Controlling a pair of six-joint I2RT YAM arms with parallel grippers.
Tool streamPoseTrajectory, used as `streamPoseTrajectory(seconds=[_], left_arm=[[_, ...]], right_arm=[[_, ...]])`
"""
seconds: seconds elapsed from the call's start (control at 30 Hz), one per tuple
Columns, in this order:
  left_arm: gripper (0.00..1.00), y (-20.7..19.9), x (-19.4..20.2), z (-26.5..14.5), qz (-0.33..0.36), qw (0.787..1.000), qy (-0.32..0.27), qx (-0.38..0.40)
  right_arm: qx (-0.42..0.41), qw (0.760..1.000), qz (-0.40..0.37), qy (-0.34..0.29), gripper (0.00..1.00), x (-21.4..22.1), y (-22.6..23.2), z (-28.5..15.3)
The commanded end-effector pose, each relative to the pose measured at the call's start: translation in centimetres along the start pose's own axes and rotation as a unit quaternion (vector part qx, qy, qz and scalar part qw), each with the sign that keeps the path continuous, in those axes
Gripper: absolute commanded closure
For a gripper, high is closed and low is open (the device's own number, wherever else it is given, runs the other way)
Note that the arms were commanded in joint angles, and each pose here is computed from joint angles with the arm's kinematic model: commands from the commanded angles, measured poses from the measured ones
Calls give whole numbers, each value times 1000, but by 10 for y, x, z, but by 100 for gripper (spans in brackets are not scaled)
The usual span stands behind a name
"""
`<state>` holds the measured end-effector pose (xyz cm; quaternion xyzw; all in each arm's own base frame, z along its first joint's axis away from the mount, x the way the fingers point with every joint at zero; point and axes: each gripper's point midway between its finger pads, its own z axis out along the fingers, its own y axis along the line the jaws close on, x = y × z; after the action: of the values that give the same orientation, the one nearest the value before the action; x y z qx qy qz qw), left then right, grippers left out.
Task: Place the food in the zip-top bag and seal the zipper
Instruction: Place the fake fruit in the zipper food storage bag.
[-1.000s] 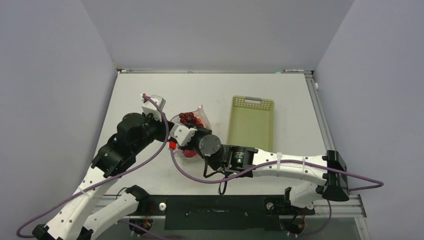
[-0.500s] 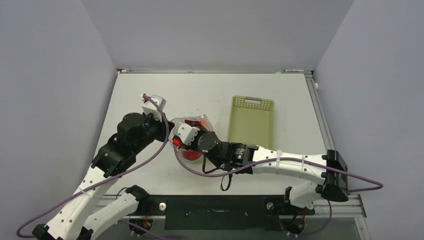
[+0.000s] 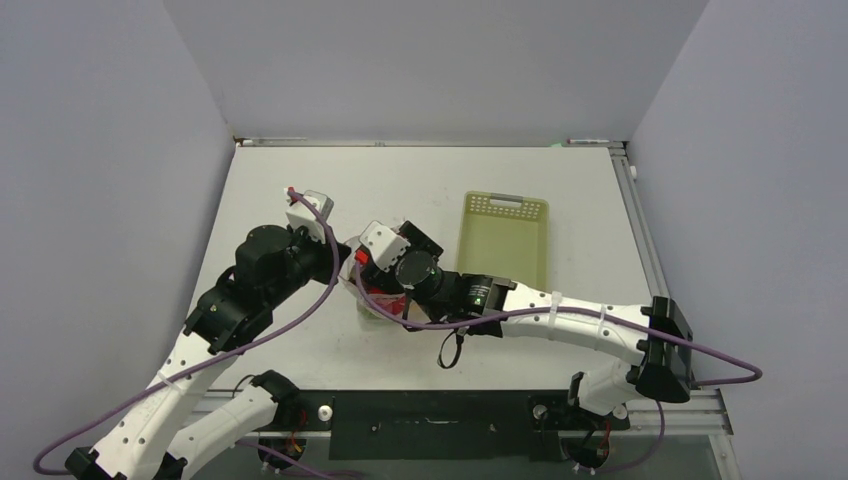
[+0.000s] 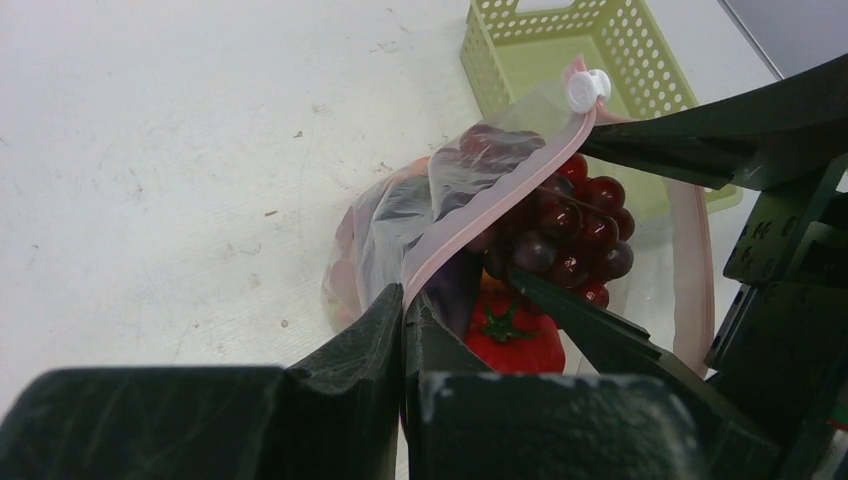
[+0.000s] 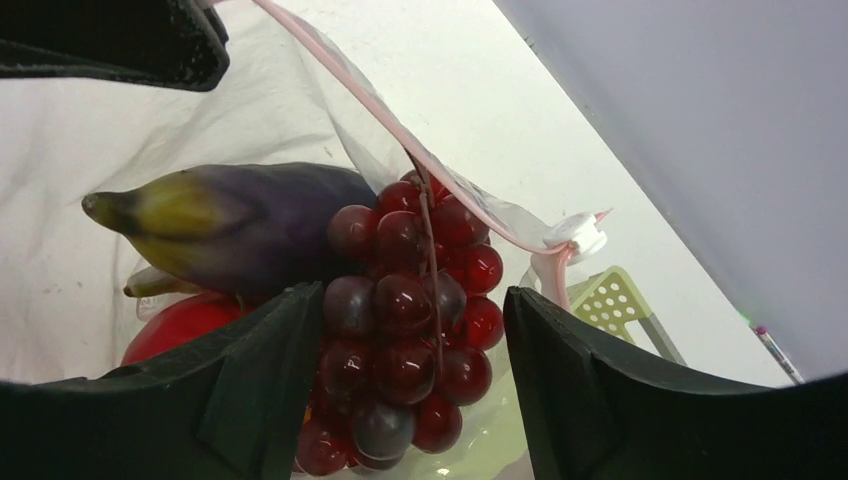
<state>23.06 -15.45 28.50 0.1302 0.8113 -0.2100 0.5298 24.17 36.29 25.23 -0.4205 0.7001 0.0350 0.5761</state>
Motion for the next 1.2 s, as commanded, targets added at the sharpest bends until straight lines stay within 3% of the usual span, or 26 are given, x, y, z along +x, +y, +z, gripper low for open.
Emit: streamPoseTrajectory(seconds=[0.0,0.4,0.6,0.93,1.17], left_arm=[[100,-1,-17,1,-6,999,-35,2],[100,-2,-16,2,-6,999,-32,5],[100,-3,-15,3,-6,1000,-30,6],[100,-9,-16,0,12,999,-29,27],[100,-9,-16,0,20,999,-30,26]], right_arm=[[43,998,49,-20,30,-25,-23,-6],[28,983,154,-97,24,-88,-45,-41],[47,977,177,-112,21,-98,-65,-57],[54,991,95,-77,18,-75,-82,-72],[-12,997,33,-67,16,-51,-66,-87]])
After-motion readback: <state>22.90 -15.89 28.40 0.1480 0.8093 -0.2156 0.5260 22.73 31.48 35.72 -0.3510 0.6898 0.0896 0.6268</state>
